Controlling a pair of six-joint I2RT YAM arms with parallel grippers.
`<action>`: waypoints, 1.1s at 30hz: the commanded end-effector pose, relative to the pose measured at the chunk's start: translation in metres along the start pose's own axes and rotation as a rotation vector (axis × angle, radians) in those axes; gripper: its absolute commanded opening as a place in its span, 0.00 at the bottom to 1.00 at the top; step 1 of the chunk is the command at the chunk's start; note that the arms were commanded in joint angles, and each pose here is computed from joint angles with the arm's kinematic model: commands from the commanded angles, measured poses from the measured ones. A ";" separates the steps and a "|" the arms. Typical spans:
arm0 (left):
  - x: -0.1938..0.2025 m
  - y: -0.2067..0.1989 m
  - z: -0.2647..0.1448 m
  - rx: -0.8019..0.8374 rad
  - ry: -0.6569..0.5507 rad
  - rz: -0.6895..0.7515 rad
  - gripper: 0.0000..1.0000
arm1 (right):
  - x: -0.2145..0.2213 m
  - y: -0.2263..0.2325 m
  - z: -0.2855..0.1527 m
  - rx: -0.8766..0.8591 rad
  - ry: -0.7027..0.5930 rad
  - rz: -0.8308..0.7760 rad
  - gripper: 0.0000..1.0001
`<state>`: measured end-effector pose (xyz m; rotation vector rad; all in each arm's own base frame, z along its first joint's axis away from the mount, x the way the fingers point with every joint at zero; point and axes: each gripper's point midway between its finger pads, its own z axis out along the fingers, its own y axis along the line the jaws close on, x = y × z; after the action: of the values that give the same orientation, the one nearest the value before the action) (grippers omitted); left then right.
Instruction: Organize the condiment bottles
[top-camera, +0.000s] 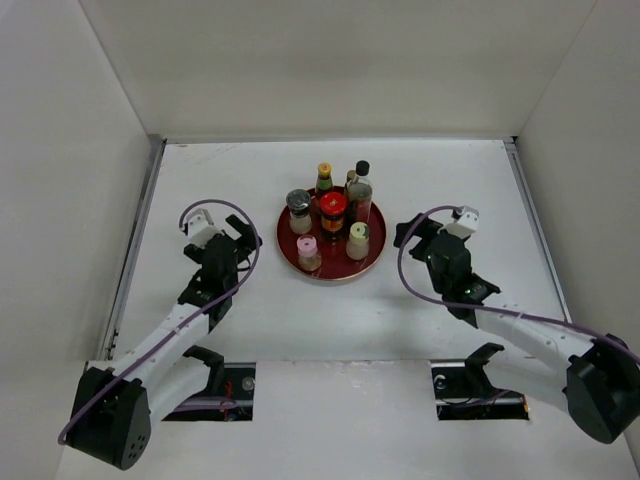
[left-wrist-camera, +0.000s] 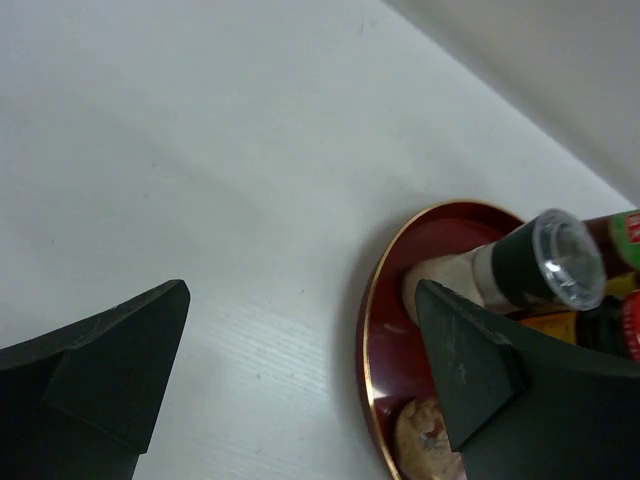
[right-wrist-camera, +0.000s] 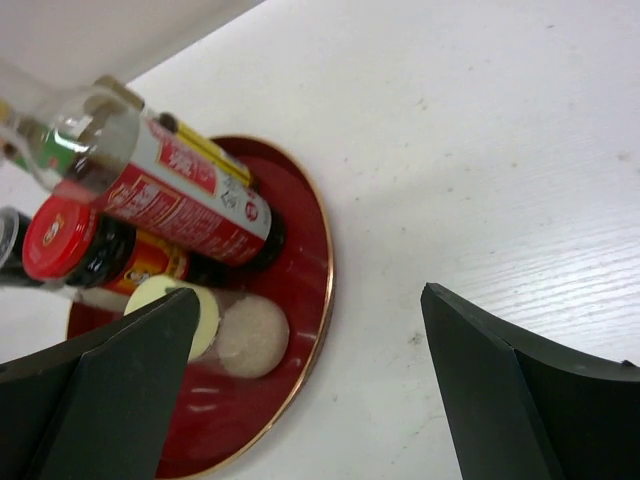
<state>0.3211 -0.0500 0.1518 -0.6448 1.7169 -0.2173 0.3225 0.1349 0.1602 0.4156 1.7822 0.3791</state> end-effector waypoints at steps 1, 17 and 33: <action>0.025 0.003 -0.002 0.018 0.103 -0.044 1.00 | -0.010 -0.010 -0.001 0.029 -0.039 0.079 1.00; 0.022 -0.007 -0.010 0.016 0.112 -0.005 1.00 | 0.008 -0.016 0.013 0.048 0.034 0.088 1.00; 0.023 -0.019 -0.012 0.040 0.102 0.023 1.00 | 0.009 -0.016 0.016 0.052 0.039 0.077 1.00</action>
<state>0.3007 -0.0759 0.1141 -0.5935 1.8926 -0.2374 0.3265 0.1209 0.1224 0.5084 1.8713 0.3584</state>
